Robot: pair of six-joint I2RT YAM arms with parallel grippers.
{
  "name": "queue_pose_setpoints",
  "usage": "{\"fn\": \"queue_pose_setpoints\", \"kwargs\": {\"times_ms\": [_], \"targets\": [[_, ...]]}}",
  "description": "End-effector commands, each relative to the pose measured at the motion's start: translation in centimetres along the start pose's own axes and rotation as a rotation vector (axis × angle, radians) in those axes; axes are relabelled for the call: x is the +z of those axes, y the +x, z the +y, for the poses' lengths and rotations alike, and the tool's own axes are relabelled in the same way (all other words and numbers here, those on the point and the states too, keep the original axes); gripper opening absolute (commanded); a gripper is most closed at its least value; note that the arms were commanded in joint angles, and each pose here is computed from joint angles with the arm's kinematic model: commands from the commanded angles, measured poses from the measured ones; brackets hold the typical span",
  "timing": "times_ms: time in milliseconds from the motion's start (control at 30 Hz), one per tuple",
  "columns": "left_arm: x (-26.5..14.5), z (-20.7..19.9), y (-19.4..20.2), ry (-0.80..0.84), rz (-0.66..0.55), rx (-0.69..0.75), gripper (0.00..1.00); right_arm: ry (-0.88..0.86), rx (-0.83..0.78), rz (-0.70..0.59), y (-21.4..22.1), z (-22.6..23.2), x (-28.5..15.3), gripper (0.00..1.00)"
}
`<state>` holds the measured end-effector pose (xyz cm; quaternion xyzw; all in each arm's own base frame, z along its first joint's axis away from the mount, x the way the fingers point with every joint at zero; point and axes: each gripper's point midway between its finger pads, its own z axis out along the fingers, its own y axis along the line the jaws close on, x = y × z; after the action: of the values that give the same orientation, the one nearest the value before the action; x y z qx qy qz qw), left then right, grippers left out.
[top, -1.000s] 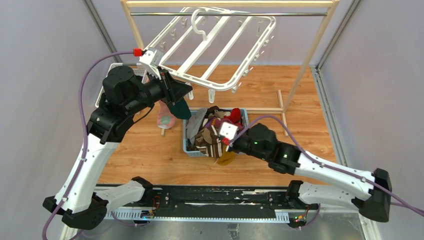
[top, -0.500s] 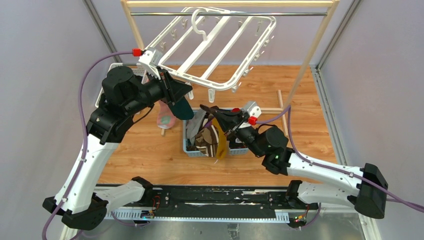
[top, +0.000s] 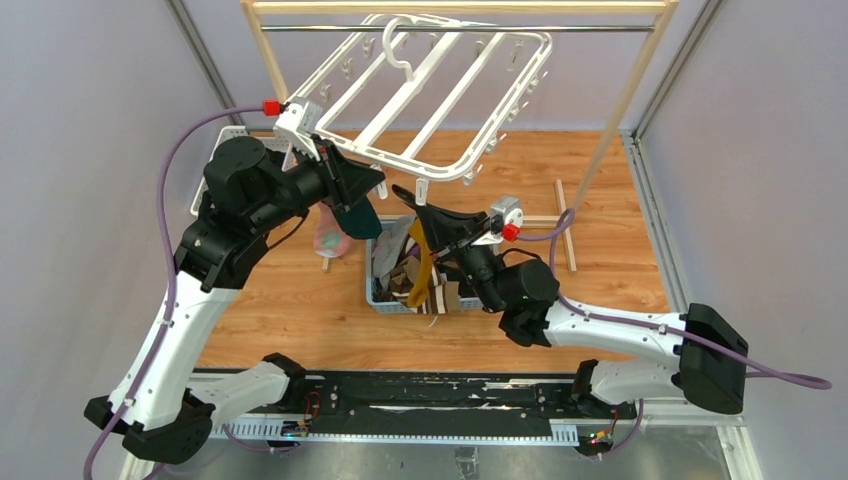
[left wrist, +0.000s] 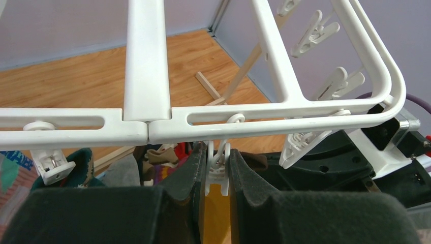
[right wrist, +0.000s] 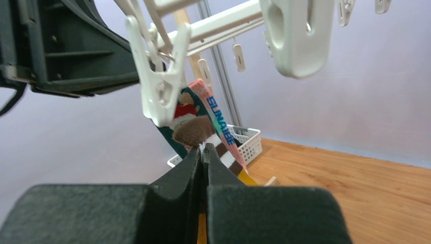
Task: Clip the socks to the hanger
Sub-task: Pick up the sock from the bin.
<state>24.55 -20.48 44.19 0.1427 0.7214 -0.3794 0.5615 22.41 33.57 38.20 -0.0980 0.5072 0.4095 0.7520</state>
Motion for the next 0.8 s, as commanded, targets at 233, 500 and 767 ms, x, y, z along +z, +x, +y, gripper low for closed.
{"fn": "queue_pose_setpoints", "kwargs": {"times_ms": [233,500,767], "targets": [[-0.2,1.3,0.4,-0.059,-0.006,-0.019,0.06,-0.04,0.167,-0.17,-4.3,3.1,1.4,0.0],[-0.2,1.3,0.0,-0.065,-0.017,-0.015,0.06,-0.139,0.195,-0.148,-3.3,6.0,2.0,0.0],[-0.4,1.3,-0.2,-0.064,-0.022,-0.006,0.06,-0.203,0.194,-0.124,-2.3,7.7,2.5,0.0]]}}
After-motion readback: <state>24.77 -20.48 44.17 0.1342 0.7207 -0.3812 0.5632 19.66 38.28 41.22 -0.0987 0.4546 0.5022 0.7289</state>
